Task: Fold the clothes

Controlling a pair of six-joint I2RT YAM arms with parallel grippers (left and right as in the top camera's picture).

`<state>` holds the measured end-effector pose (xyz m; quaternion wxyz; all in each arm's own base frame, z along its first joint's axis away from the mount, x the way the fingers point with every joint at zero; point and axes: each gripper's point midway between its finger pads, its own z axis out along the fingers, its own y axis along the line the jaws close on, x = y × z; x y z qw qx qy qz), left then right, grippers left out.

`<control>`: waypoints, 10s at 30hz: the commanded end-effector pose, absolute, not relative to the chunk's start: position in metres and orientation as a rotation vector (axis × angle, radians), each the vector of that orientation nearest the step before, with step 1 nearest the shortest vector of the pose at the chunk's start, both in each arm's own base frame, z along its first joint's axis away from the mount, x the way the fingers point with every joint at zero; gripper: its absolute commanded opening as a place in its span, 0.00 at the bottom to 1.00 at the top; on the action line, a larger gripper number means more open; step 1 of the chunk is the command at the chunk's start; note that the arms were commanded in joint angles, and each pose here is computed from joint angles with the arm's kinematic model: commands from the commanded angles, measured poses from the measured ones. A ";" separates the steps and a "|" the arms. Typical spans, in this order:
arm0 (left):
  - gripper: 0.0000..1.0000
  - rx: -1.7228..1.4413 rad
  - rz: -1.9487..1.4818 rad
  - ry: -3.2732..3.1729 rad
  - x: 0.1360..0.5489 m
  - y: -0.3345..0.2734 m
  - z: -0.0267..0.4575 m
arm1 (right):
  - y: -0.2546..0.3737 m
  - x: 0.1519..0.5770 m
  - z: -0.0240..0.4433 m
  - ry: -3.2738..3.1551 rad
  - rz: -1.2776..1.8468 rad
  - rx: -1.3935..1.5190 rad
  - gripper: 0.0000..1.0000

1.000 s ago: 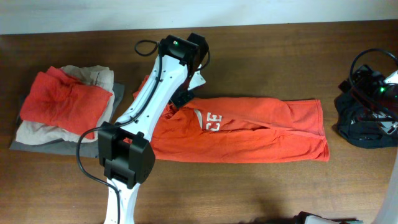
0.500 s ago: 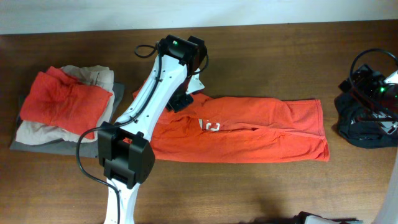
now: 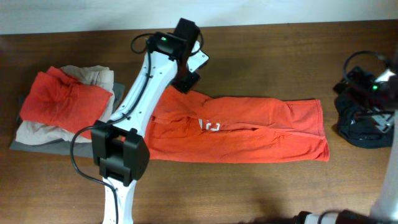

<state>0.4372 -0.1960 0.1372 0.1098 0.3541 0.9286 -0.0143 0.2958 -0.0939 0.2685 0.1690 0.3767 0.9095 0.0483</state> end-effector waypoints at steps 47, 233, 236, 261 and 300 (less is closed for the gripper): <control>0.01 0.827 0.028 3.136 0.412 -0.114 -0.019 | -0.152 0.468 -0.024 2.647 0.169 0.900 0.08; 0.32 0.075 -0.819 2.602 0.414 -0.154 0.041 | -0.026 0.286 0.273 2.569 0.271 0.519 0.98; 0.33 0.065 -0.764 2.589 0.422 -0.143 0.042 | -0.026 0.286 0.272 2.570 0.270 0.519 0.98; 0.28 0.202 -0.646 2.591 0.423 -0.155 0.025 | -0.027 0.286 0.273 2.567 0.270 0.518 0.98; 0.01 0.152 -0.711 2.971 0.362 -0.151 0.079 | -0.031 0.286 0.272 2.567 0.235 0.528 0.98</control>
